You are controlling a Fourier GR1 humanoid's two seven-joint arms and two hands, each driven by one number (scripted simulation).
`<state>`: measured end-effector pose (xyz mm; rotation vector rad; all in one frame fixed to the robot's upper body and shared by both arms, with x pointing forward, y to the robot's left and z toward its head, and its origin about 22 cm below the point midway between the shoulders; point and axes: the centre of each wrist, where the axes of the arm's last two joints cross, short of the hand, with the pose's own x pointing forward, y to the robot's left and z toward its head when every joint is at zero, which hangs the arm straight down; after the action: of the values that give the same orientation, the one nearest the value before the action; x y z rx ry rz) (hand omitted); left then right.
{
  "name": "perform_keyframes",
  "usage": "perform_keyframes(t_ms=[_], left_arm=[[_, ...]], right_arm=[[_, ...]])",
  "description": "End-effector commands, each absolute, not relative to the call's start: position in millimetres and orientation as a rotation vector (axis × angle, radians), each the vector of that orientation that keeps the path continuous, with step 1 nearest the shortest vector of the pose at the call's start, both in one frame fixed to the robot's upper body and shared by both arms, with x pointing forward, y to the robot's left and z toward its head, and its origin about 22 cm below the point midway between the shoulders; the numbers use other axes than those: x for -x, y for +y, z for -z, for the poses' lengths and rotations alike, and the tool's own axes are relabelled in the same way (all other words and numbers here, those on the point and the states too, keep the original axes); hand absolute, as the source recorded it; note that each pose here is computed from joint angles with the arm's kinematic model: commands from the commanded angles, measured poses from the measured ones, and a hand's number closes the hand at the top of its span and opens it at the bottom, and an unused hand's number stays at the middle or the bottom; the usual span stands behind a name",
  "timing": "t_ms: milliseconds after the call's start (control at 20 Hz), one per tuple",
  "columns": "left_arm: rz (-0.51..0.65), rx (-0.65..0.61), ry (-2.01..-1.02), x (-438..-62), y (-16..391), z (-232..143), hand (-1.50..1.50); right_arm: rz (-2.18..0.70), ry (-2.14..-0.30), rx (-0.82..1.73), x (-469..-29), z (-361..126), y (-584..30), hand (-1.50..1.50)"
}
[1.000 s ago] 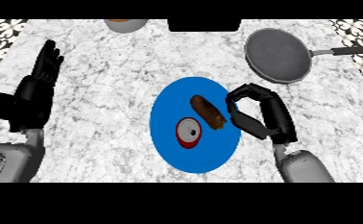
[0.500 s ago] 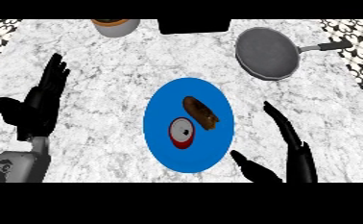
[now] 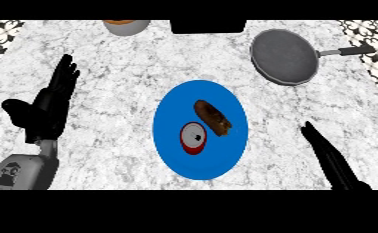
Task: Pick the can from the plate and place it in the pan
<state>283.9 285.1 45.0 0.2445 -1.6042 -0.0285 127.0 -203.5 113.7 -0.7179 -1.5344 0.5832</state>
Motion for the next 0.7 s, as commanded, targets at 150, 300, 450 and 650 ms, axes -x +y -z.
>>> perform_keyframes(t_ms=[150,300,450,650], left_arm=[[0.083,-0.195,-1.628,-285.5,282.8,-56.1,0.0],[0.064,-0.198,-1.629,-292.6,278.4,-48.1,0.0],[0.066,-0.195,-1.616,-299.4,278.2,-57.5,0.0],[0.07,-0.192,-1.612,-299.3,271.0,-44.8,0.0]], right_arm=[[-0.647,-1.455,0.886,-130.1,-185.1,-189.0,-1.5],[-0.678,-1.443,0.873,-137.3,-200.0,-165.7,-1.5],[-0.705,-1.433,0.787,-160.6,-210.5,-132.4,-1.5],[-0.767,-1.436,0.655,-179.7,-217.3,-93.9,-1.5]])
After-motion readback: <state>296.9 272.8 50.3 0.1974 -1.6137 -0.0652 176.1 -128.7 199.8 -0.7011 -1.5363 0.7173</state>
